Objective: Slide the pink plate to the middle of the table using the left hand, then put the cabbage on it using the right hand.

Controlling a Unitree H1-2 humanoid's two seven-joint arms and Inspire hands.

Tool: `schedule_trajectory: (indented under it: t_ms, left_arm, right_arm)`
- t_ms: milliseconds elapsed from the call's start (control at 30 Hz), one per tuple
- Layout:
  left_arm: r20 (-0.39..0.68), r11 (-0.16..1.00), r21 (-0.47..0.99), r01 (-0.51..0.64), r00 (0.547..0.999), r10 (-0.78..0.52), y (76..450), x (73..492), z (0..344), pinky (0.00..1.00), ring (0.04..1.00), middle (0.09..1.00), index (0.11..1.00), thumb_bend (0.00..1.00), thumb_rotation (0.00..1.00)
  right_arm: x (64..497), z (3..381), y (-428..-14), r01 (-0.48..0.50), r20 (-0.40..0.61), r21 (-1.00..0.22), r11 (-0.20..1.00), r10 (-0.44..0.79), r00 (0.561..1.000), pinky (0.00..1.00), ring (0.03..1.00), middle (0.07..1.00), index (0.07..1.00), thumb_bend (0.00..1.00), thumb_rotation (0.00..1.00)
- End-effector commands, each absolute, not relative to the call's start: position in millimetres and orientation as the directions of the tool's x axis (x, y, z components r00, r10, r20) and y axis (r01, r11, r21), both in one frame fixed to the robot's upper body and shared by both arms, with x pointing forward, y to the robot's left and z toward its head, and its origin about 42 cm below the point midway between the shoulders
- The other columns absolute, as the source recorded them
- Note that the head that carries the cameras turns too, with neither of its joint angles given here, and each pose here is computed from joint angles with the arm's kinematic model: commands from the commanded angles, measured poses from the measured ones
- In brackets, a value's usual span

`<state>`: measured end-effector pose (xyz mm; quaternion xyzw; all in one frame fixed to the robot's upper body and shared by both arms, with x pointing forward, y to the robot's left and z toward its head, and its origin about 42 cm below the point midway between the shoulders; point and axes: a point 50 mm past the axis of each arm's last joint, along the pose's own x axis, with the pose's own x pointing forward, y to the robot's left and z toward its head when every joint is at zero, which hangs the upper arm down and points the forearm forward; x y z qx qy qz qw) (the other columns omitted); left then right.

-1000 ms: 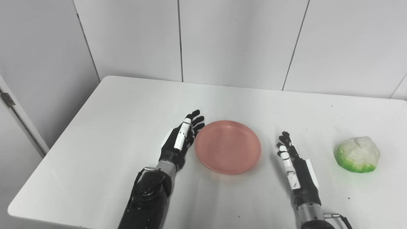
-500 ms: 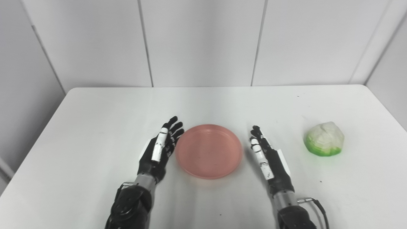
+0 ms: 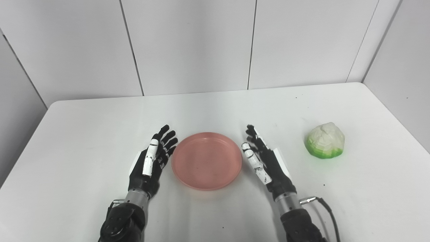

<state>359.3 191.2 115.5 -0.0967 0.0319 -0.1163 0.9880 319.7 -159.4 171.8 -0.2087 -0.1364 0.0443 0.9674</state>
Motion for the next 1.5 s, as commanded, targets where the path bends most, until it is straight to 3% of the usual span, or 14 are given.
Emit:
schedule_trajectory:
  t_ms: [0,167,300,367,500,733,933,1233,1467]
  left_arm:
    - [-0.146,0.958,-0.212,0.191,0.964,-0.224,199,349,92,0.92,0.915,0.924,0.909,0.42,1.0]
    - [-0.15,0.958,-0.213,0.193,0.962,-0.227,202,351,90,0.92,0.913,0.923,0.908,0.43,1.0]
    - [-0.152,0.957,-0.209,0.203,0.96,-0.237,207,353,87,0.91,0.916,0.926,0.913,0.44,1.0]
    - [-0.155,0.955,-0.214,0.203,0.959,-0.239,209,354,86,0.93,0.922,0.929,0.915,0.44,1.0]
    - [-0.163,0.953,-0.229,0.196,0.958,-0.236,214,357,85,0.92,0.921,0.927,0.912,0.44,1.0]
    - [-0.165,0.949,-0.244,0.201,0.955,-0.245,223,361,85,0.92,0.919,0.927,0.915,0.44,1.0]
    - [-0.156,0.943,-0.268,0.199,0.957,-0.246,231,366,81,0.93,0.925,0.935,0.92,0.43,1.0]
    - [-0.165,0.944,-0.272,0.189,0.957,-0.239,240,370,79,0.92,0.918,0.926,0.907,0.44,1.0]
    - [-0.163,0.942,-0.284,0.179,0.959,-0.231,247,373,79,0.93,0.921,0.926,0.907,0.43,1.0]
  right_arm:
    - [326,204,-160,0.052,0.344,-0.454,0.89,0.121,0.931,0.81,0.882,0.914,0.948,0.54,0.91]
    - [328,232,-170,0.19,0.434,-0.516,0.835,0.064,0.899,0.79,0.859,0.891,0.922,0.6,0.82]
    - [329,251,-179,0.283,0.495,-0.525,0.803,0.018,0.869,0.79,0.859,0.888,0.905,0.7,0.68]
    - [329,258,-183,0.315,0.519,-0.524,0.791,0.004,0.855,0.8,0.866,0.888,0.908,0.77,0.55]
    - [328,278,-196,0.405,0.572,-0.522,0.751,-0.044,0.819,0.8,0.88,0.913,0.931,0.86,0.48]
    - [319,299,-224,0.559,0.614,-0.504,0.658,-0.182,0.768,0.87,0.941,0.969,0.981,0.97,0.5]
    - [308,294,-249,0.651,0.611,-0.503,0.568,-0.299,0.733,0.86,0.947,0.987,0.999,1.0,0.55]
    - [305,260,-266,0.658,0.531,-0.522,0.543,-0.397,0.749,0.87,0.993,1.0,1.0,1.0,0.53]
    - [308,238,-275,0.606,0.409,-0.572,0.552,-0.449,0.794,0.77,0.967,1.0,1.0,1.0,0.54]
